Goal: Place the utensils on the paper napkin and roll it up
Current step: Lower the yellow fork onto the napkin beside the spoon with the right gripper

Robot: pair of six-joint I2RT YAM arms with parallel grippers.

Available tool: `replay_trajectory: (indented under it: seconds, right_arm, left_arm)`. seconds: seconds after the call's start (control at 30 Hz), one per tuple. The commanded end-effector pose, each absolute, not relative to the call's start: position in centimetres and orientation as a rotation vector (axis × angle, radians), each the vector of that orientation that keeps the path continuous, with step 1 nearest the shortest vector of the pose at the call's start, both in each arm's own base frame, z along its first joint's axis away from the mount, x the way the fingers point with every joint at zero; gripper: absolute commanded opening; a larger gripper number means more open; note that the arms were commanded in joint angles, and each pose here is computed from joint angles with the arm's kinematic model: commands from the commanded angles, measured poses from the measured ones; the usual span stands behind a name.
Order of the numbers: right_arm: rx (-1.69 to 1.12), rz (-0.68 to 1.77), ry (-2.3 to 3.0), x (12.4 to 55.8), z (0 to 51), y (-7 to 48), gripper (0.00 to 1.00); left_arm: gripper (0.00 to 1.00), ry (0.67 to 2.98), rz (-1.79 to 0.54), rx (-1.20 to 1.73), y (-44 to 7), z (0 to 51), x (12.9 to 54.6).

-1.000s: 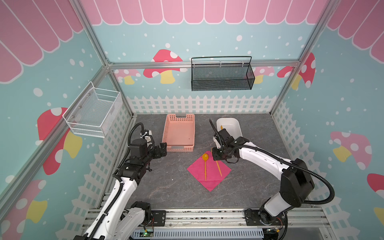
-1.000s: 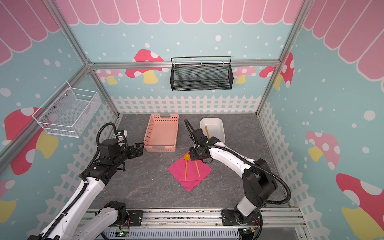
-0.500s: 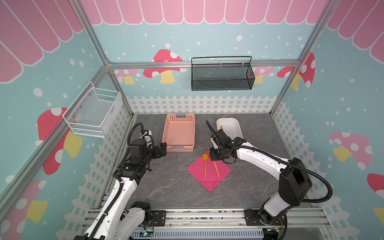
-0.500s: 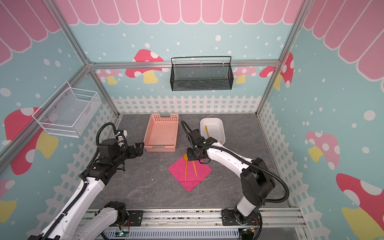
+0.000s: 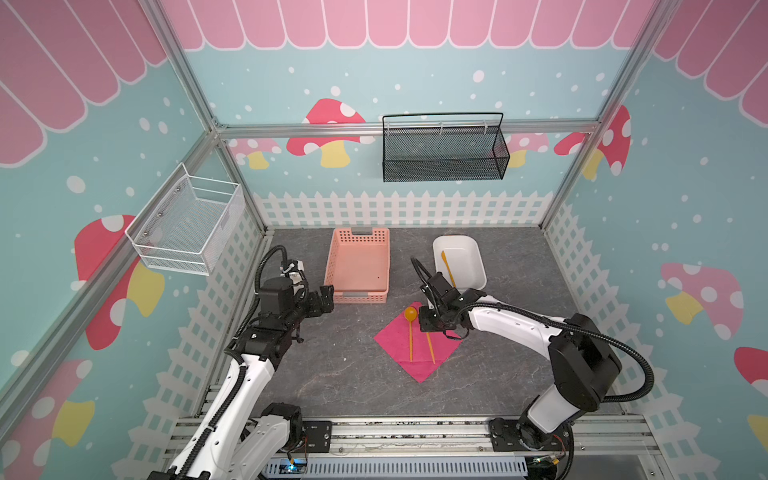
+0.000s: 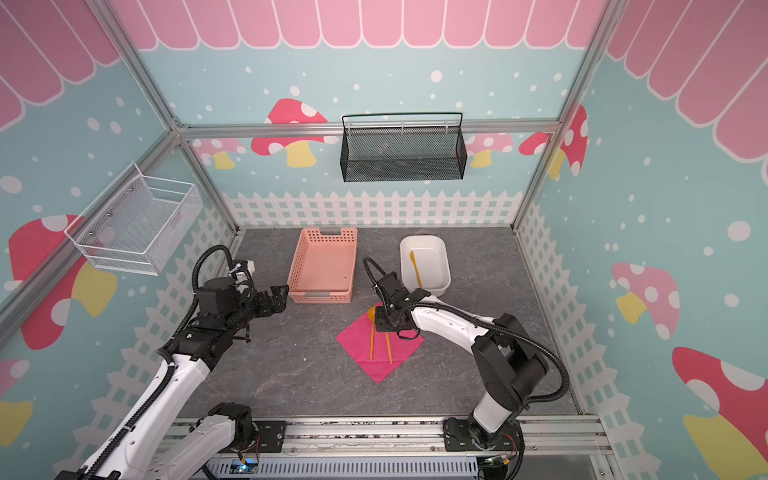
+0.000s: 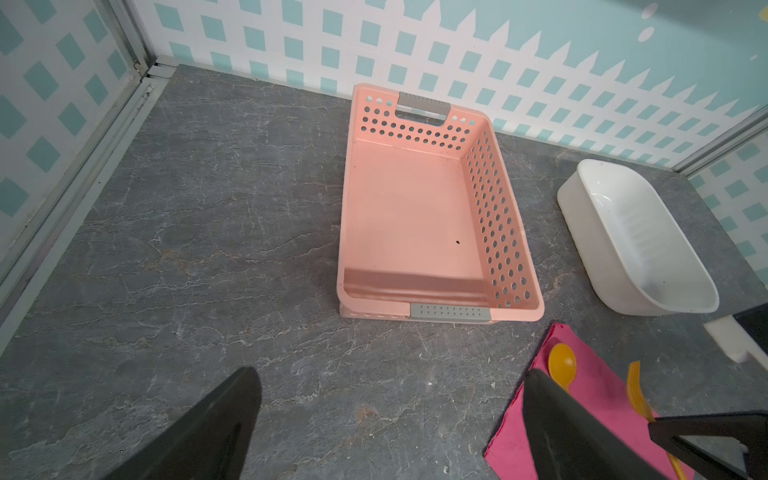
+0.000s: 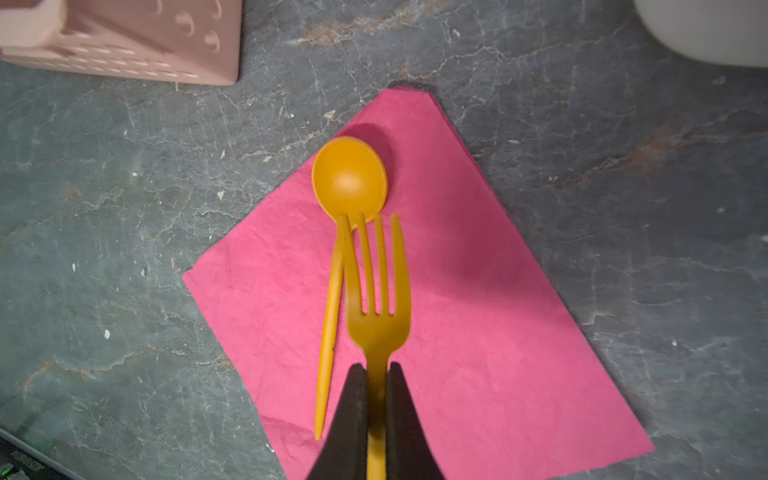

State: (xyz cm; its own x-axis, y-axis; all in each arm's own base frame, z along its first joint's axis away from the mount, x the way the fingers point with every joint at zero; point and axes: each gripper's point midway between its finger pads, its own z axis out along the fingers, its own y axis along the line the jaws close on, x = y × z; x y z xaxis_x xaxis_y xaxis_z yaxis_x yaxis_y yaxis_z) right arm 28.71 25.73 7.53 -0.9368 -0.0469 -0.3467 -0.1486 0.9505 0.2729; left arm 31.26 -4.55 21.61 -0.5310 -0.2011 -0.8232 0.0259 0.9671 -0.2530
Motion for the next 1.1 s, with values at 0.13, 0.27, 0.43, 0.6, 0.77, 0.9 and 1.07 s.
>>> replay_trajectory:
  seconds: [0.13, 0.27, 0.43, 0.6, 0.77, 0.9, 1.07]
  right_arm:
    - [-0.031, 0.427, 2.753, 29.6, 5.2, 26.1, 0.1]
    - [0.016, 0.416, 2.753, 29.8, 4.7, 26.1, 0.1]
    - [0.053, 0.418, 2.758, 30.1, 4.2, 26.3, 0.1]
    - [0.081, 0.383, 2.773, 30.4, 3.6, 26.1, 0.12]
    - [0.07, 0.389, 2.789, 30.5, 3.1, 26.5, 0.12]
    - [0.061, 0.398, 2.794, 30.6, 3.1, 26.8, 0.12]
    - [0.073, 0.385, 2.787, 30.8, 3.2, 26.7, 0.12]
  left_arm:
    - [1.0, 2.107, -0.291, -0.127, -4.4, 22.2, 31.4]
    - [1.0, 2.105, -0.291, -0.128, -4.4, 22.2, 31.3]
    - [1.0, 2.11, -0.299, -0.127, -4.6, 22.1, 31.4]
    - [1.0, 2.107, -0.297, -0.127, -4.5, 22.2, 31.4]
    - [1.0, 2.105, -0.292, -0.13, -4.4, 22.2, 31.4]
    - [1.0, 2.104, -0.292, -0.129, -4.4, 22.2, 31.3]
    - [1.0, 2.1, -0.289, -0.131, -4.4, 22.3, 31.3]
